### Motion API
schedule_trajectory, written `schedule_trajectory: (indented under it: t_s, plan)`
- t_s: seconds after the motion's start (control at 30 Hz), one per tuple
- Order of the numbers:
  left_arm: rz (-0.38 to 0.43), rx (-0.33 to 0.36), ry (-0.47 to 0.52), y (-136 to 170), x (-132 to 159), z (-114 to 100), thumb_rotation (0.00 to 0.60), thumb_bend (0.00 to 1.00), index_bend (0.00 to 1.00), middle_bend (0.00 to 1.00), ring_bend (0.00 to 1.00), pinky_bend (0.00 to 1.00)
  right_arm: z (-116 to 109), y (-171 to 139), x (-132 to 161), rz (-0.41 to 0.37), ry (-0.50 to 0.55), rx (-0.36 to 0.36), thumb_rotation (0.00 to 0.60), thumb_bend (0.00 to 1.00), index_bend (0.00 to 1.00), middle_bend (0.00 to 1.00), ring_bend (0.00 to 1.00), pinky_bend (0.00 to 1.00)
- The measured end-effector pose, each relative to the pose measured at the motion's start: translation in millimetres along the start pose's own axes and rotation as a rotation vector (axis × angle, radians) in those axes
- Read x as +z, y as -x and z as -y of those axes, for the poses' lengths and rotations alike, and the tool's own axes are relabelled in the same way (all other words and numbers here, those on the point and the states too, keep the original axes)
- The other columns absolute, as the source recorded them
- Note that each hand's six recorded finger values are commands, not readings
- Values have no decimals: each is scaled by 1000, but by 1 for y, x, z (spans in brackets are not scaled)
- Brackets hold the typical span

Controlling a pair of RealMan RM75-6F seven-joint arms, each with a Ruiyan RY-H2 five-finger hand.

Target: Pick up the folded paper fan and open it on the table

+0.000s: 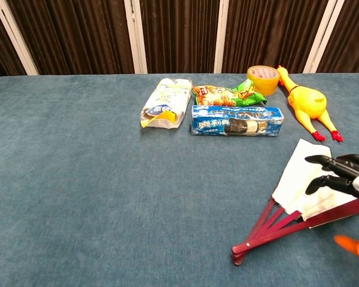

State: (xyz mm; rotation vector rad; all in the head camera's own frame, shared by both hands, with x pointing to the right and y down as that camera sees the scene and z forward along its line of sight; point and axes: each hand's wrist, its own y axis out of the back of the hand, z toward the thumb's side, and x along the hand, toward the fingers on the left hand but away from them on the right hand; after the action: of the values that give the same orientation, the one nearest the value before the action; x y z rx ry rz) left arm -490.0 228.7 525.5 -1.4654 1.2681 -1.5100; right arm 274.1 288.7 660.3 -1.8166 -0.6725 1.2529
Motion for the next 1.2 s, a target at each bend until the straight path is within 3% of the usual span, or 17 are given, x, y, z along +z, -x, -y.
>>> schedule_trajectory:
  t_s: [0.23,1.2]
  plan:
    - [-5,-2,-5,-1,0,1,600,442,87,0,0,0,5,3,-7,14,-7,8,600,305,373,59,135,86]
    - [-12,-15,-29,-3,3,8,600,442,87,0,0,0,27,18,-35,56,-3,42,600,305,415,66,135,87]
